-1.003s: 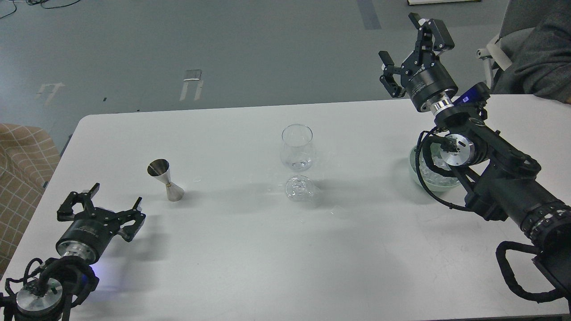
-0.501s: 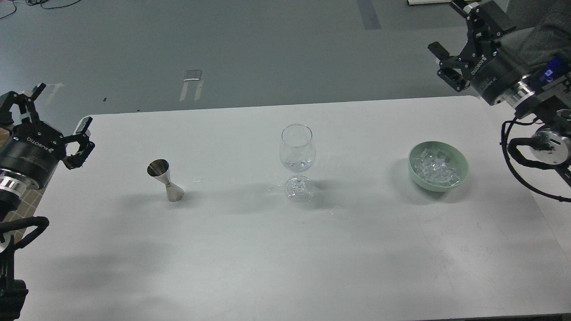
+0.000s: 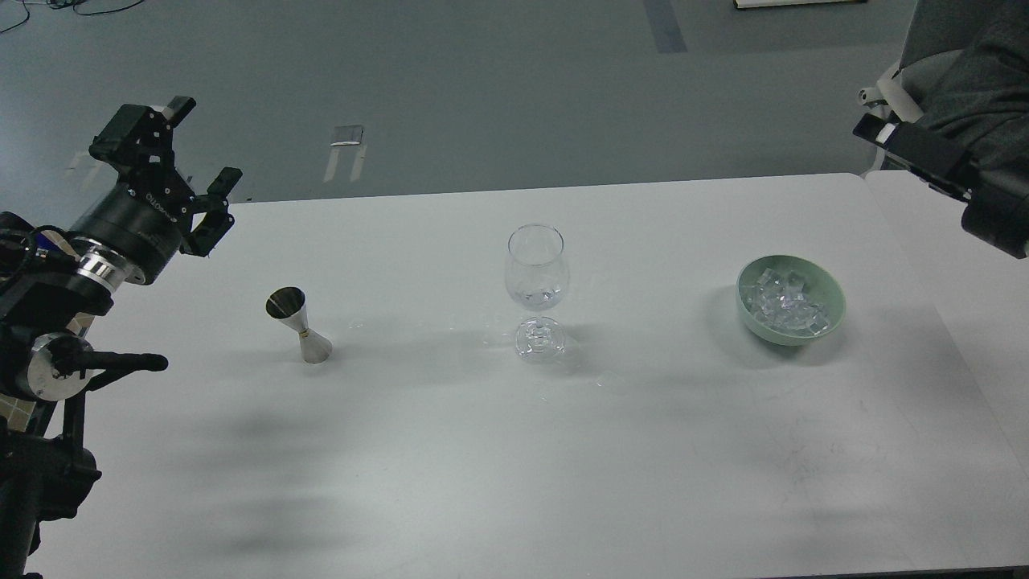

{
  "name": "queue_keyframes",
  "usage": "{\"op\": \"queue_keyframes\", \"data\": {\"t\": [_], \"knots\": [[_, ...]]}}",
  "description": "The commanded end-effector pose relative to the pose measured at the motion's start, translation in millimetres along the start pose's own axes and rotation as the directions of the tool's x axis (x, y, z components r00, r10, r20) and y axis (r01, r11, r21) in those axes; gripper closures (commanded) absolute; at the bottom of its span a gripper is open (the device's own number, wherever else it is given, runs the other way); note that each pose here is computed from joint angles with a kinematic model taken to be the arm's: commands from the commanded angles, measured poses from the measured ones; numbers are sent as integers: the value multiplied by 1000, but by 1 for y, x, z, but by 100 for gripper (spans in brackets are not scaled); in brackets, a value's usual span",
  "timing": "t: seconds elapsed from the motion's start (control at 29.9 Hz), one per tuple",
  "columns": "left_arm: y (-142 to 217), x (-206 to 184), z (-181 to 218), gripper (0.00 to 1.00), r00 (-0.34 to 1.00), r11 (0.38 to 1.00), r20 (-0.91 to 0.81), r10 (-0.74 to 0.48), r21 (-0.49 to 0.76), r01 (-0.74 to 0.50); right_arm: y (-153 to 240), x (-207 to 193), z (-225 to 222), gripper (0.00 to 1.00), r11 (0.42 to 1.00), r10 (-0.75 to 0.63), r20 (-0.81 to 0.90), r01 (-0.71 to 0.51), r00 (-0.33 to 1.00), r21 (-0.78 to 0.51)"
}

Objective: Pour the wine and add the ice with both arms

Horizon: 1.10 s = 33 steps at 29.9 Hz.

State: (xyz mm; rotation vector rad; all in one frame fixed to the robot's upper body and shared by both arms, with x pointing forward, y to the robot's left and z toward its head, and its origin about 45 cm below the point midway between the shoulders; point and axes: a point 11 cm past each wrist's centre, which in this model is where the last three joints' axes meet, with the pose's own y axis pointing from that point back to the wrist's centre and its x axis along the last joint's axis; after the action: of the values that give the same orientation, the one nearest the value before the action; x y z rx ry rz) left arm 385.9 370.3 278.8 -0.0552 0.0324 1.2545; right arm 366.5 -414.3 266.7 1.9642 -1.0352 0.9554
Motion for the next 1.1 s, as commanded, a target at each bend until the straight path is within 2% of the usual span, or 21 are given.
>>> {"op": "queue_keyframes", "data": {"t": [0.0, 0.17, 0.4, 0.5, 0.53, 0.57, 0.67, 1.07], "knots": [[-5, -11, -5, 2, 1000, 1000, -27, -15, -7, 15, 12, -44, 18, 0, 998, -58, -244, 49, 968, -41], [-5, -14, -7, 2, 999, 1000, -35, -20, -8, 20, 2, -80, 20, 0, 993, -116, -307, 110, 945, -36], [-5, -15, -9, 2, 999, 1000, -41, -22, -8, 21, 1, -87, 29, 1, 989, -146, -335, 132, 931, -63], [-6, -19, -11, 2, 998, 1000, -53, -25, -11, 25, 1, -98, 34, 14, 980, -198, -363, 180, 910, -84], [-6, -19, -11, 2, 998, 1000, -52, -27, -12, 26, 1, -100, 36, 31, 977, -213, -374, 193, 903, -90], [-6, -20, -11, 2, 998, 1000, -53, -28, -13, 28, 1, -100, 37, 40, 976, -218, -378, 198, 900, -92], [-6, -22, -10, 2, 998, 999, -51, -33, -17, 32, -1, -105, 35, 48, 972, -237, -383, 219, 893, -89], [-6, -22, -9, 2, 998, 999, -49, -34, -19, 33, -28, -124, 28, 45, 973, -230, -344, 219, 910, -72]]}}
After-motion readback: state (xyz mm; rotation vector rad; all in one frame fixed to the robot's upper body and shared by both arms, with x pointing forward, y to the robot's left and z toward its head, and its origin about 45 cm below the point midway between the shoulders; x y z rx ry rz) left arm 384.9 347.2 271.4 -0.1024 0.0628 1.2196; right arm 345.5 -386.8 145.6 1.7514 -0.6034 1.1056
